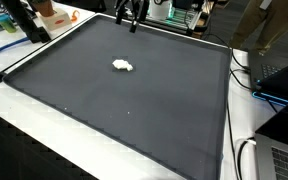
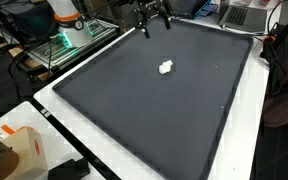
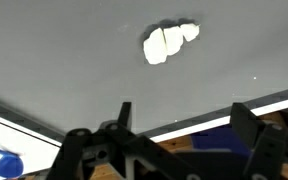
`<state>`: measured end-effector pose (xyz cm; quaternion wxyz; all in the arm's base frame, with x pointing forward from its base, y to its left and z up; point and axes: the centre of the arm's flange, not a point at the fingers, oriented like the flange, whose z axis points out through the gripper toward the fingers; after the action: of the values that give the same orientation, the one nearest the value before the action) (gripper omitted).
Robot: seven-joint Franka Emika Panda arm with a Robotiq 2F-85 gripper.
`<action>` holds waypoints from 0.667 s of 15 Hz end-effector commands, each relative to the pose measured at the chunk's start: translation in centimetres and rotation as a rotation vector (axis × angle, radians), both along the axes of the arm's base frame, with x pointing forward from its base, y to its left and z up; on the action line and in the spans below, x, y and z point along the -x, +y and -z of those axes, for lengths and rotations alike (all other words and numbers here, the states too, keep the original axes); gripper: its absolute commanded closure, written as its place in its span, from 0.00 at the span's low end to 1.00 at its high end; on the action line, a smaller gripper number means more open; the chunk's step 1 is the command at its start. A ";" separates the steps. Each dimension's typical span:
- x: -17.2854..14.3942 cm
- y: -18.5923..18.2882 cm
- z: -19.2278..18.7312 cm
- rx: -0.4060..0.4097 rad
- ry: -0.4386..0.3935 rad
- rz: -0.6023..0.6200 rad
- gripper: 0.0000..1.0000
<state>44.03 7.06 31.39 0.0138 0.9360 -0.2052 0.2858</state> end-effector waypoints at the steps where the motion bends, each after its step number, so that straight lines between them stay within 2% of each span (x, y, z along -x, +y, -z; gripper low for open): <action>1: 0.0 1.0 3.2 0.026 -0.016 0.038 0.00; 4: -0.1 1.4 4.4 0.053 -0.038 0.057 0.00; 6: -0.2 1.9 5.5 0.063 -0.018 0.065 0.00; 7: 0.1 2.4 6.0 0.027 0.026 0.046 0.00; 8: -0.1 1.6 3.1 0.040 -0.018 0.044 0.00; 10: 0.3 2.2 4.8 0.024 0.024 0.033 0.00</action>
<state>43.73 9.25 26.60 0.0320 0.9356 -0.2169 0.2766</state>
